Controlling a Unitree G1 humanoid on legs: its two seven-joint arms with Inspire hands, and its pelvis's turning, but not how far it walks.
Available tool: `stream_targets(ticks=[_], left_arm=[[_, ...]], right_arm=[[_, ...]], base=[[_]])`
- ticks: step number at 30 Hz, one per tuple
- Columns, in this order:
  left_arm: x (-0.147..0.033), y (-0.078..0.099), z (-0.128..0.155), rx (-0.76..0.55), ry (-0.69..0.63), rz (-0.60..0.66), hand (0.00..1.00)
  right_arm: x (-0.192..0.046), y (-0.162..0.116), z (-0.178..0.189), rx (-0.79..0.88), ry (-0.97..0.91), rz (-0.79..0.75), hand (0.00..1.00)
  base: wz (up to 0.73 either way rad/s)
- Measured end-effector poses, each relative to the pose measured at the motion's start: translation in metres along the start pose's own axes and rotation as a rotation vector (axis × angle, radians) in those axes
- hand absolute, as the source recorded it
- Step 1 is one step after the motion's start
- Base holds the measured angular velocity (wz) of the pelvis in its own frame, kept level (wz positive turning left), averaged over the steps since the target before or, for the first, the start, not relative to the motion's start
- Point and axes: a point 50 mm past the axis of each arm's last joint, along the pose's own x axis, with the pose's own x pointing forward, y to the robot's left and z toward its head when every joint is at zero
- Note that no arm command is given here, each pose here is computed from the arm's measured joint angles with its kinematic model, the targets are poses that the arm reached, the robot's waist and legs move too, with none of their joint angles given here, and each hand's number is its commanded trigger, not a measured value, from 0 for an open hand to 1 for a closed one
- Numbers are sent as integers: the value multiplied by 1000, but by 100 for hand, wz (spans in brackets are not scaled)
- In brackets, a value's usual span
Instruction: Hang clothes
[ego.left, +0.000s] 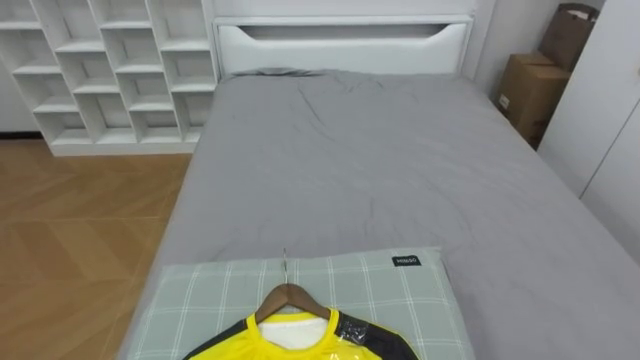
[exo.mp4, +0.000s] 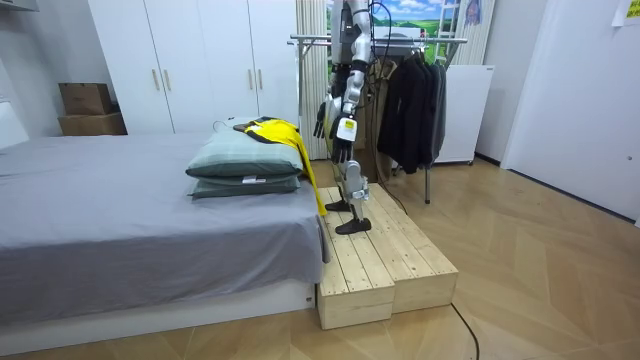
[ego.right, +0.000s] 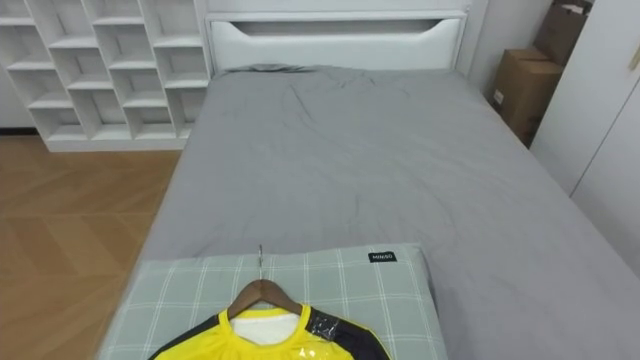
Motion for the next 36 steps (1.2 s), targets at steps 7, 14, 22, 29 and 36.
stream_targets(ticks=[7, 14, 22, 29, 36], left_arm=[[0, 0, -1, 0, 11, 0, 0], [0, 0, -2, 1, 19, 4, 0], [0, 1, 0, 23, 20, 46, 0], [0, 7, 10, 52, -37, 160, 0], [-2, 18, 44, 107, -216, 324, 0]], right_arm=[[0, -1, -1, 5, 0, -2, 0], [0, -1, -1, 6, 2, -10, 0], [0, 0, 1, -15, 1, -8, 0], [0, 0, 3, -34, -9, -24, 0], [0, 0, 4, -62, -22, -25, 0]], base=[[0], [0], [0], [2], [5]])
